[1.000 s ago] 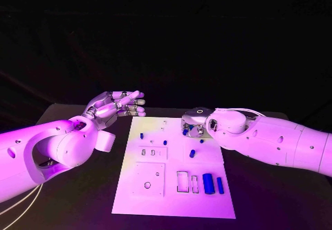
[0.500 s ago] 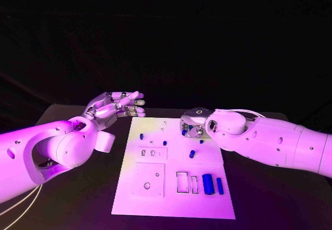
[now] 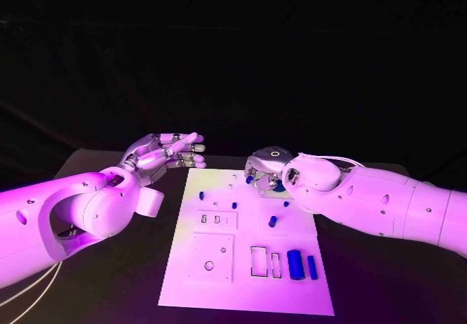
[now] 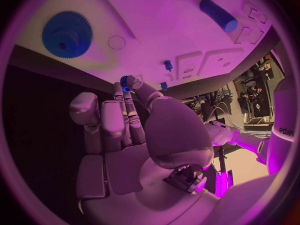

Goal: Assemble the parts on the task board

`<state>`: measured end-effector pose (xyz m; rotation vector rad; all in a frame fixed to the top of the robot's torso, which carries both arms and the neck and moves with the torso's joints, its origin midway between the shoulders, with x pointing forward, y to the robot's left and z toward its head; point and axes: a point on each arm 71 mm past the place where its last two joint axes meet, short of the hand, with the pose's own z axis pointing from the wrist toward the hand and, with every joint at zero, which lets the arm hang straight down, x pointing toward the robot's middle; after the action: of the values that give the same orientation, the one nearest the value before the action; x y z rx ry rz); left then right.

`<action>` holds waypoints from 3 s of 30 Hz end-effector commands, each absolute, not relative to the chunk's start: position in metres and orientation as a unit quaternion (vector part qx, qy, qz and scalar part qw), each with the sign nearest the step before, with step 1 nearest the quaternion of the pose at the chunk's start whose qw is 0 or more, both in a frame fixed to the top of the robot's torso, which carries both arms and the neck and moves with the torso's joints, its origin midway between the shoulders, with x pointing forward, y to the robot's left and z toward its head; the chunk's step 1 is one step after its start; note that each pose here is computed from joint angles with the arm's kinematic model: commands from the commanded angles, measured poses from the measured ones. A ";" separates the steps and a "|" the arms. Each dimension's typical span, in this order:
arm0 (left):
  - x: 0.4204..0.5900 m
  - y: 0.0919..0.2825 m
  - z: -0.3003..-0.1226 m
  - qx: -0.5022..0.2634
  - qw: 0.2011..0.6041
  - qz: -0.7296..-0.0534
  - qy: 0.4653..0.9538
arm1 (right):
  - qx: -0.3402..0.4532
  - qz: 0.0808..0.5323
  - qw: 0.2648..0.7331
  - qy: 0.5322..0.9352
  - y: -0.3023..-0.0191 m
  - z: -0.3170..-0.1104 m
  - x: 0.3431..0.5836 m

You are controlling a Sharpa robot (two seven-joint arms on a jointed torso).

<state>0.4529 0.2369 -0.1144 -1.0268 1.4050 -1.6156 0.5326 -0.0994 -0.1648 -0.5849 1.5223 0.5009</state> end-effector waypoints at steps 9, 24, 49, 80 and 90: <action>0.454 0.236 -0.114 -0.408 0.361 -0.638 0.544 | -0.229 0.231 0.701 0.634 -0.088 -0.154 0.541; 0.453 0.233 -0.111 -0.406 0.359 -0.641 0.543 | -0.234 0.230 0.691 0.644 -0.080 -0.157 0.545; 0.453 0.233 -0.107 -0.402 0.360 -0.644 0.542 | -0.234 0.213 0.682 0.659 -0.082 -0.163 0.550; 0.453 0.232 -0.103 -0.400 0.359 -0.645 0.543 | -0.231 0.209 0.679 0.665 -0.081 -0.165 0.554; 0.453 0.232 -0.103 -0.400 0.360 -0.645 0.543 | -0.230 0.209 0.676 0.668 -0.082 -0.166 0.554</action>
<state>0.4541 0.2344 -0.1047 -1.0435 1.3941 -1.6366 0.5544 -0.0818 -0.1654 -0.5177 1.4904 0.4733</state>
